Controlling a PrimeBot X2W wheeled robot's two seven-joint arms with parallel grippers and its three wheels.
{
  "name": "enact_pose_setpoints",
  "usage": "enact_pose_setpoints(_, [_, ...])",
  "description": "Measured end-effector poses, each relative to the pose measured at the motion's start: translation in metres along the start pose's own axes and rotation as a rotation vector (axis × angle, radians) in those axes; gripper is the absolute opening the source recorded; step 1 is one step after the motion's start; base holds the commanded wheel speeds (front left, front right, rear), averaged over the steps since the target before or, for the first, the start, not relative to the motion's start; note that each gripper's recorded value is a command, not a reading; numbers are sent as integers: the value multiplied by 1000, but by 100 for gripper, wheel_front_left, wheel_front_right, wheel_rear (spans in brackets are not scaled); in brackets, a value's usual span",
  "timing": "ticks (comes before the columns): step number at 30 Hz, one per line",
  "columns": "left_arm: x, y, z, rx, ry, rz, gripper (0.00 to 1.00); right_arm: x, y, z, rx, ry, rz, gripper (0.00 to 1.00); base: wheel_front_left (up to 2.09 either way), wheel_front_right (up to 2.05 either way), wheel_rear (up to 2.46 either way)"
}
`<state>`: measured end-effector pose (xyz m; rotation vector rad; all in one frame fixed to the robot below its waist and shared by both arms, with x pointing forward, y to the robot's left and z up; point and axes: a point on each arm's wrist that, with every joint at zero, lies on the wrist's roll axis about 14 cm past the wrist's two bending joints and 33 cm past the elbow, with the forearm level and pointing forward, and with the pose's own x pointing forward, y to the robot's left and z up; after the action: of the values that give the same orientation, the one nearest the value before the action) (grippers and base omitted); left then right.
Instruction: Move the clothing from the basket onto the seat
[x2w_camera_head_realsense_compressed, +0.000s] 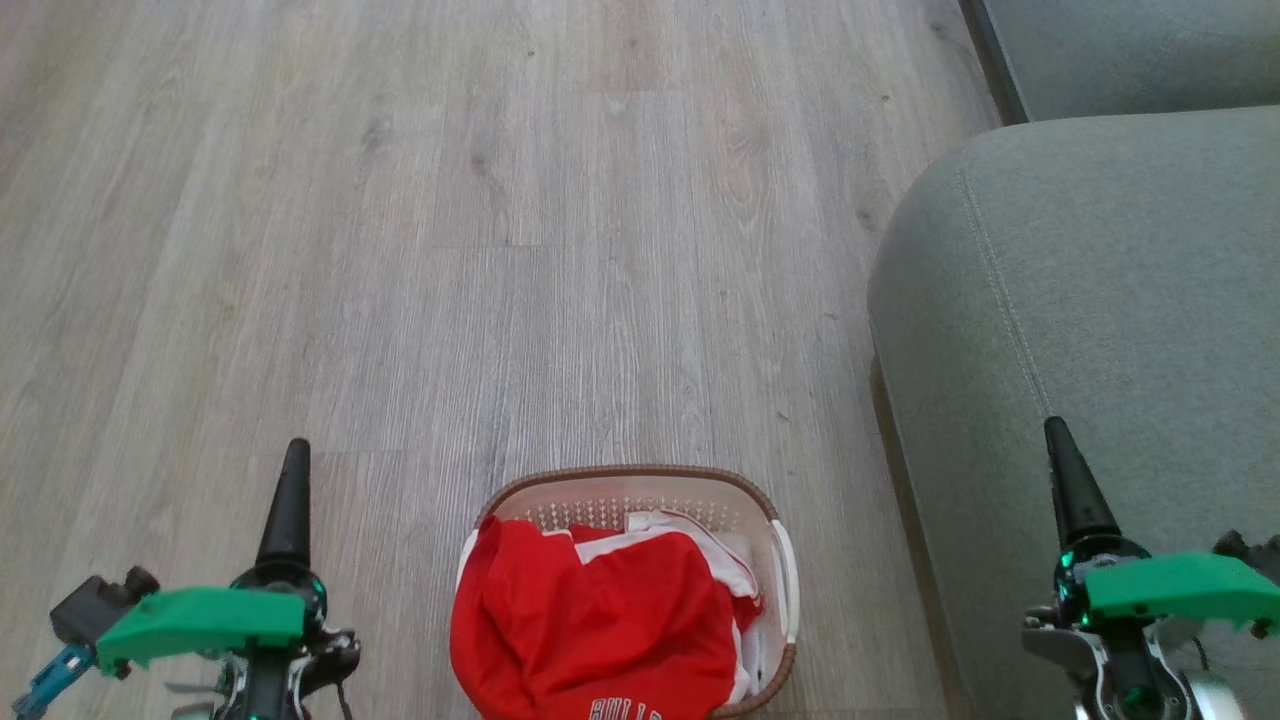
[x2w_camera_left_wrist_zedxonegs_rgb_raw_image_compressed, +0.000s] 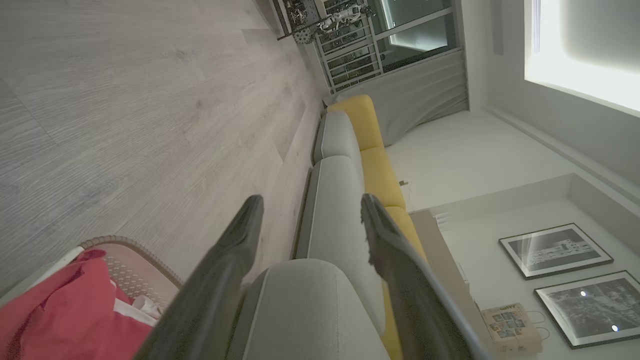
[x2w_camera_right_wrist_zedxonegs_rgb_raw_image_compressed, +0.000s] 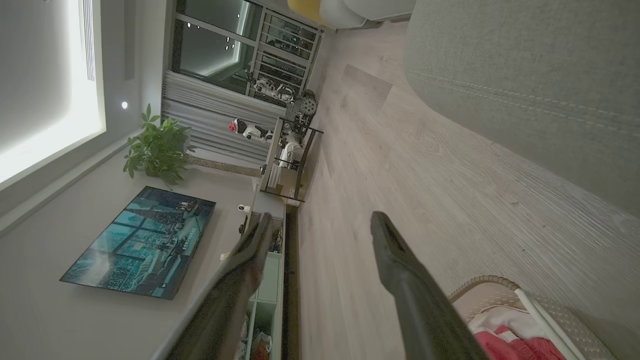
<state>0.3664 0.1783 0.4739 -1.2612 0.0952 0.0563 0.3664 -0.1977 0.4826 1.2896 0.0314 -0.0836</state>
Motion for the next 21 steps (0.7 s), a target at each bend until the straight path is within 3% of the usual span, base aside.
enact_pose_setpoints(21, [0, -13, -5, 410, 1, -45, 100, 2, 14, -8, -395, 10, 54, 100, 0, 0, 0])
